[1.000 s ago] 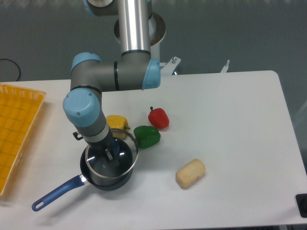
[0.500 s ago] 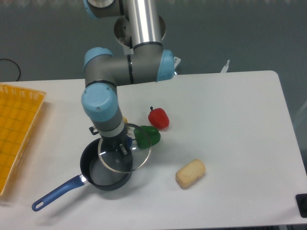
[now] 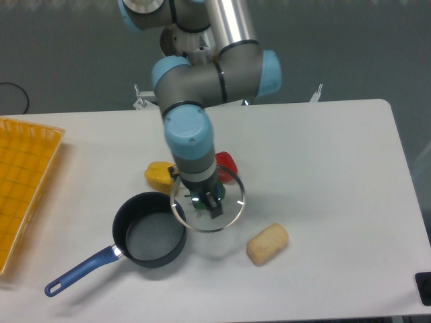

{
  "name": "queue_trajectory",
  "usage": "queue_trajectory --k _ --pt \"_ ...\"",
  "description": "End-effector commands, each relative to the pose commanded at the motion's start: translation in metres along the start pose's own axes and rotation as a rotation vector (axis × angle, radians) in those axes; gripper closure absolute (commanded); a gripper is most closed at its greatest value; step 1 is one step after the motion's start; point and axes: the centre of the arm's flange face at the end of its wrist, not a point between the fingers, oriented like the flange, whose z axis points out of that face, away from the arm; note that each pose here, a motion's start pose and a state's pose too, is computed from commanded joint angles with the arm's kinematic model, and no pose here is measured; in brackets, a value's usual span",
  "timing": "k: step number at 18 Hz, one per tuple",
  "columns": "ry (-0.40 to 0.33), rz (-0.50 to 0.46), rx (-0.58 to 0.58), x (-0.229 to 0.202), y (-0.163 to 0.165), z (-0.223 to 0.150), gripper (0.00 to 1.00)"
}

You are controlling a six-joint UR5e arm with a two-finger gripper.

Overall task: Open the lid
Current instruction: 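Lift the glass lid off the saucepan and carry it toward the bread roll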

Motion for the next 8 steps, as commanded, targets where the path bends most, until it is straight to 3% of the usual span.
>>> queue_trajectory --k 8 --pt "0.005 0.022 -0.003 -0.01 0.034 0.002 0.37"
